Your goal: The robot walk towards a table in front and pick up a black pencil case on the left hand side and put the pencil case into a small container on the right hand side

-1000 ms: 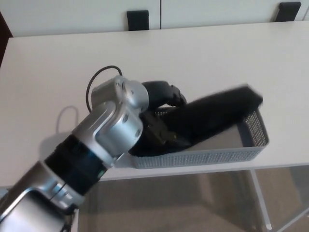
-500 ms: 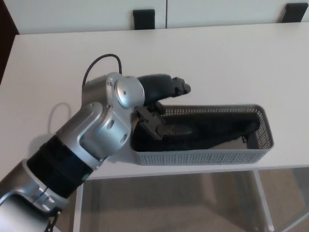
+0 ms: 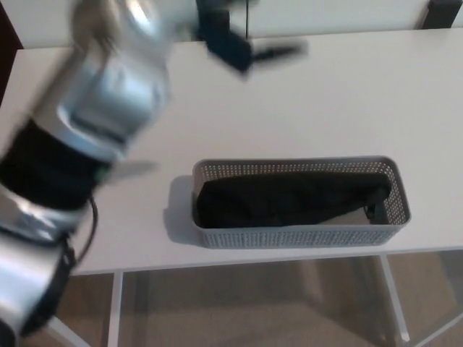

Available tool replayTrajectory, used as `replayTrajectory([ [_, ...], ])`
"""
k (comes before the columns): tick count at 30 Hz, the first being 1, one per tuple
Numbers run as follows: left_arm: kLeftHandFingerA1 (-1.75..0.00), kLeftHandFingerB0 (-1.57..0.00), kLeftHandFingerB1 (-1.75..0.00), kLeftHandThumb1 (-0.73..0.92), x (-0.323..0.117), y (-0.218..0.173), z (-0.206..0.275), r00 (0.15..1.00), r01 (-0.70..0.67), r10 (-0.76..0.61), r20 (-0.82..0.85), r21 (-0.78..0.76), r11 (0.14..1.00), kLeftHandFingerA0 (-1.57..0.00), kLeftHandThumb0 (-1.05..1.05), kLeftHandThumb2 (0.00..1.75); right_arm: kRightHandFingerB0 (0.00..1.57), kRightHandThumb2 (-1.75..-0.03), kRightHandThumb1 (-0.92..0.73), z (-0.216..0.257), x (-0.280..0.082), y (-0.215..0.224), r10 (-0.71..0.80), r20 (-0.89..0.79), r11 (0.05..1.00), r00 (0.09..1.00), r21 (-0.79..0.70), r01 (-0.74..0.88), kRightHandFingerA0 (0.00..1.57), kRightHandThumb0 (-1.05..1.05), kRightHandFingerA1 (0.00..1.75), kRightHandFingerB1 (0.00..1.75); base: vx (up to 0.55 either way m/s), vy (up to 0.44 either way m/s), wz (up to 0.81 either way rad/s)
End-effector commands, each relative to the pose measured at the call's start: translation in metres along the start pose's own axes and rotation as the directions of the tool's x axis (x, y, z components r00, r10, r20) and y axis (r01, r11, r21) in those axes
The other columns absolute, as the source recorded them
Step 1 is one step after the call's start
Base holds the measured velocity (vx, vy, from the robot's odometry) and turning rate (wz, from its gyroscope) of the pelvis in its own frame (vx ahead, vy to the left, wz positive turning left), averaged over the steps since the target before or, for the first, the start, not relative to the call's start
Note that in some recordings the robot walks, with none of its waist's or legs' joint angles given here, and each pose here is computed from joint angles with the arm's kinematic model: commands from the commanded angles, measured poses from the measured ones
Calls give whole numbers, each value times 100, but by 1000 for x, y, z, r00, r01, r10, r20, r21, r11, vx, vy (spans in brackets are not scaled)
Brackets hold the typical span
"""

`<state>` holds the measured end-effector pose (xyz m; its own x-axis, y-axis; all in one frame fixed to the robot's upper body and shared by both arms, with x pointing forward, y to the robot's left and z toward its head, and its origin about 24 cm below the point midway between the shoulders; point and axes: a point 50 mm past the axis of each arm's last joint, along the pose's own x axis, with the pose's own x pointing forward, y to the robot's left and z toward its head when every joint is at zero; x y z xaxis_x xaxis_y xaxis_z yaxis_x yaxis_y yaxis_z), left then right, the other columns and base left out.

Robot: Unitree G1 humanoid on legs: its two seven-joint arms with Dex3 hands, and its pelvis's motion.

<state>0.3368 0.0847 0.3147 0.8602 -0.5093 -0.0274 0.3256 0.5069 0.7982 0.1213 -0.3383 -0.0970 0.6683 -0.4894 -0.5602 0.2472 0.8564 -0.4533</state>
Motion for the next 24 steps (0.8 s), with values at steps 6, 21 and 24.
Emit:
replayTrajectory([
  [6, -1, 0, 0, 59, -86, 82, 36, 955, -172, 176, 240, -39, 984, 0, -93, 95, 39, -73, -45, -14, -6, -7, -14, -50, 999, 999, -35, 12, 68, -45, 63, 49, 0, 0, 0],
  [21, -26, -9, -20, 52, -263, -43, -104, 992, -77, 53, -117, -212, 974, -3, -82, 87, 38, -75, -46, -48, -27, -6, 29, -144, 993, 989, -107, -44, 66, -45, 64, 49, 0, 0, 0],
  [24, -26, -8, -23, 52, -298, -68, -129, 962, -98, 17, -271, -289, 952, -3, -80, 86, 38, -75, -47, -51, -28, -5, 39, -162, 990, 986, -130, -61, 64, -46, 63, 49, 0, 0, 0],
])
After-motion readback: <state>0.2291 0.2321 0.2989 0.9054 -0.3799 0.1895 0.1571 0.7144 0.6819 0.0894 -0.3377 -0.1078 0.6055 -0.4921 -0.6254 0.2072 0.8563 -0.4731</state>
